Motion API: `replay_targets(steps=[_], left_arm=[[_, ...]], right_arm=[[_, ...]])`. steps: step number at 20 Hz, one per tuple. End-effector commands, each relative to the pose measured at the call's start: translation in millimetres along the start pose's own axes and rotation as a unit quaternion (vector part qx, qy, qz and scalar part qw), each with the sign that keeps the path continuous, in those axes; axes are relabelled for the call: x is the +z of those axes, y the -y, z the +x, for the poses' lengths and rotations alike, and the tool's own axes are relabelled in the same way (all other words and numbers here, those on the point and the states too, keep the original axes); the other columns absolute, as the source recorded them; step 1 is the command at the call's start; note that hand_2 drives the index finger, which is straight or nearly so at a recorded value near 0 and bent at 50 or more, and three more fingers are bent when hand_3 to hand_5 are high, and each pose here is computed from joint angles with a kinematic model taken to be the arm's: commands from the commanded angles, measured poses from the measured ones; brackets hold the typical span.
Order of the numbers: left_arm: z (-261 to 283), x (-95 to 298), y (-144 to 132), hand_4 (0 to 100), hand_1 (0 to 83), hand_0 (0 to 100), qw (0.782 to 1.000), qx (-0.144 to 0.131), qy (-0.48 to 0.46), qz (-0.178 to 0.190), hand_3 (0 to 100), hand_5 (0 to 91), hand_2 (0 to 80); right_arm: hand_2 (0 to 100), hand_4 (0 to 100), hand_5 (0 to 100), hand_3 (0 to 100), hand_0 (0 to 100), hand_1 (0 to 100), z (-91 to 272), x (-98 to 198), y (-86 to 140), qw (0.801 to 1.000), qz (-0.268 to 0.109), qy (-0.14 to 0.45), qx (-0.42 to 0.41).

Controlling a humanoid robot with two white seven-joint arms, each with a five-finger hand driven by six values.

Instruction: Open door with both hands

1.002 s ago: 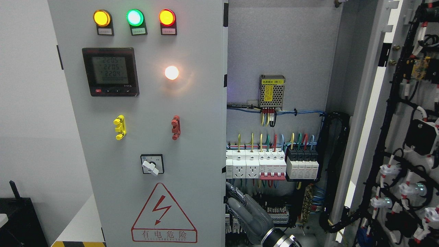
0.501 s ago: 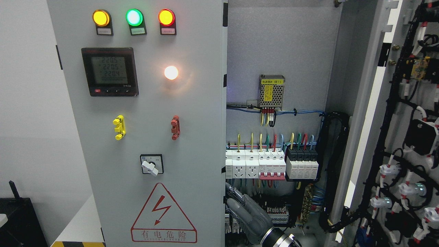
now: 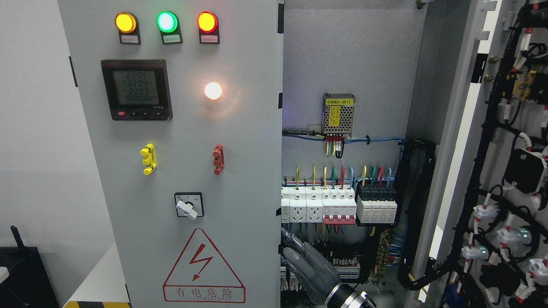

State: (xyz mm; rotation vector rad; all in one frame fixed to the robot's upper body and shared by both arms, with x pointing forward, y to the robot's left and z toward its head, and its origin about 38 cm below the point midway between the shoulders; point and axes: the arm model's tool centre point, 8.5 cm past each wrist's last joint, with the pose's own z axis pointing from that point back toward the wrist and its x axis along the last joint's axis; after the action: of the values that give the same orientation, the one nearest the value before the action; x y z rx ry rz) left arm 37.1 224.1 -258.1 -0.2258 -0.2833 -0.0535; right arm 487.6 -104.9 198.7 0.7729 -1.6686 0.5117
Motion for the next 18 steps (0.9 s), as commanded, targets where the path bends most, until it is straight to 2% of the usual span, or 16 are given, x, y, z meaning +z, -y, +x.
replay_targets(steps=[1, 18], left_arm=[[-17.1, 4.1, 1.3, 0, 38.9, 12, 1.000, 0.004, -0.013, 0.000, 0, 0.0, 0.0], [-17.1, 4.1, 1.3, 0, 38.9, 12, 1.000, 0.004, -0.013, 0.000, 0, 0.0, 0.0]], right_arm=[[0, 0, 0, 0, 12, 39, -1.1, -3.4, -4.3, 1.000, 0.002, 0.006, -0.013], [0, 0, 0, 0, 12, 39, -1.0, -4.5, -5.2, 1.000, 0.015, 0.006, -0.015]])
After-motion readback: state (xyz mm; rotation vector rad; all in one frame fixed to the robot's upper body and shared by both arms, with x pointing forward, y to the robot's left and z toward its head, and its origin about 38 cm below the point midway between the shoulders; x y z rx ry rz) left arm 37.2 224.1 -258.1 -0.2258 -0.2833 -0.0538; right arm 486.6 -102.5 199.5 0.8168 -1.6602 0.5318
